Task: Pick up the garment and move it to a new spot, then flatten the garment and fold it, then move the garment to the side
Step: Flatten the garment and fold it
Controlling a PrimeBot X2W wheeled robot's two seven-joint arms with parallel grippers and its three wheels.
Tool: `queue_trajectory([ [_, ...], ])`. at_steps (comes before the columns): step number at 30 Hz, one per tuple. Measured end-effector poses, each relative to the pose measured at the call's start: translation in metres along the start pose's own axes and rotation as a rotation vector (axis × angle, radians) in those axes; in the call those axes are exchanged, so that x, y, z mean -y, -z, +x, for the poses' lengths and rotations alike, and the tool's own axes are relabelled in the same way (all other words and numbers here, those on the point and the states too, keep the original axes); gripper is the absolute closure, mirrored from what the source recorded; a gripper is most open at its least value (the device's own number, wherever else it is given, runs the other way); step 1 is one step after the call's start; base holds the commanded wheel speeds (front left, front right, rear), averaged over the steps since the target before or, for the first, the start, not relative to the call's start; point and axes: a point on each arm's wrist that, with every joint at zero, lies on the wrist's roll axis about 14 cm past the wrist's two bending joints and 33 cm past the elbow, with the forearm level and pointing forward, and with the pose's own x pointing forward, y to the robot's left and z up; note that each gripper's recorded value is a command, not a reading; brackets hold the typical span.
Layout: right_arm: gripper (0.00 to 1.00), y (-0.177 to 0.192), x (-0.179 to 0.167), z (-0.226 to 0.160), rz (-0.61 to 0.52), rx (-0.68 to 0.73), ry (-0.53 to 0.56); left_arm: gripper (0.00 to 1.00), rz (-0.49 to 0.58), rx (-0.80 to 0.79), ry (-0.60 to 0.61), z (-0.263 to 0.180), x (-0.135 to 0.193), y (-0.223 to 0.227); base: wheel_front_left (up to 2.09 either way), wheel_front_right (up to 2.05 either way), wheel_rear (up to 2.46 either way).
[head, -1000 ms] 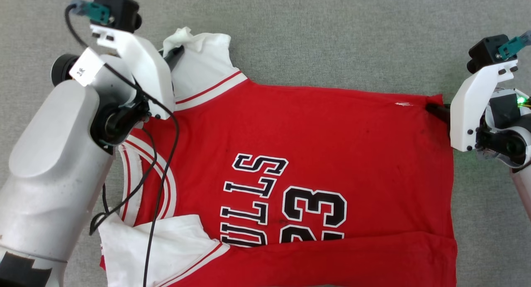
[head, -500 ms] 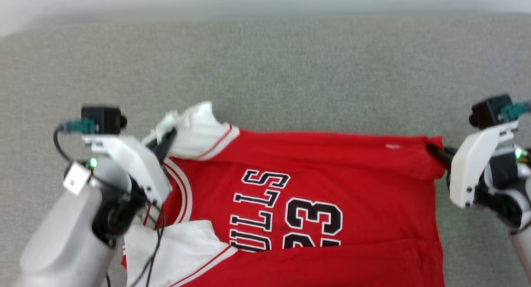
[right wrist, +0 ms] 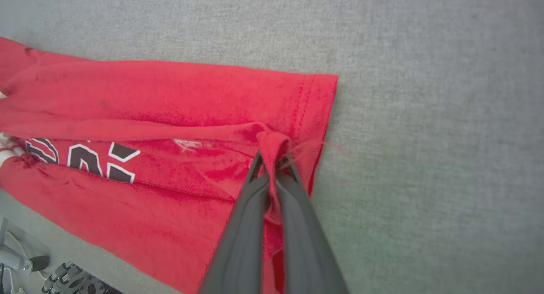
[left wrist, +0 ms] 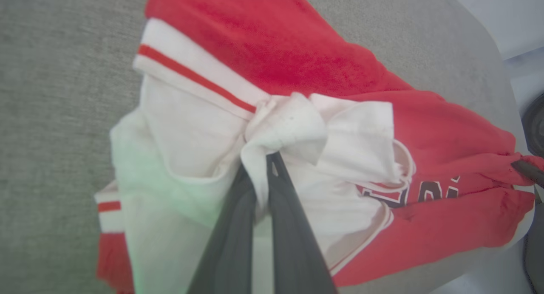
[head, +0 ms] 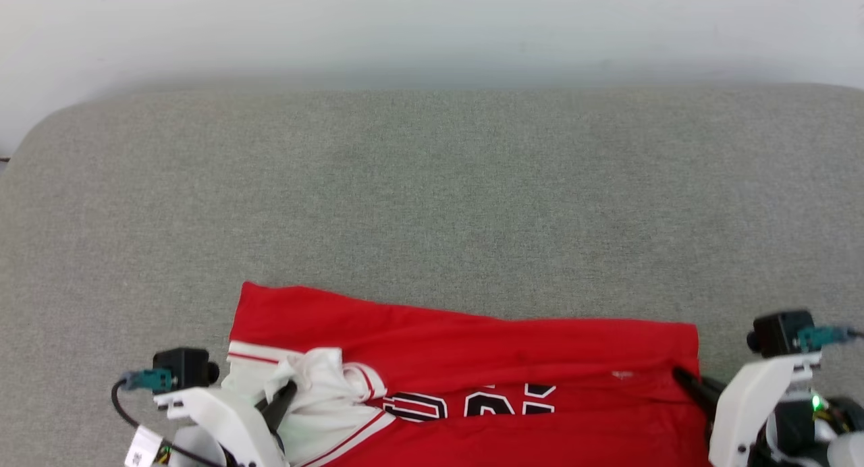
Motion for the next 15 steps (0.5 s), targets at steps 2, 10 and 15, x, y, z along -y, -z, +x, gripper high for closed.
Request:
queue_trajectory([
  [2, 1.0, 0.013, 0.002, -0.005, 0.024, -0.005, 0.015, 1.0, -0.011, -0.008, -0.01, -0.004, -0.003, 0.009, 0.0, 0.0, 0.0],
  [10, 0.0, 0.027, -0.01, -0.02, 0.115, 0.141, 0.034, 0.0, -0.012, 0.022, 0.018, -0.006, 0.009, 0.028, 0.0, 0.0, 0.0],
  [15, 0.0, 0.0, -0.013, -0.035, 0.096, 0.274, 0.034, 0.0, 0.039, 0.162, 0.046, -0.01, 0.019, 0.006, 0.0, 0.0, 0.0],
])
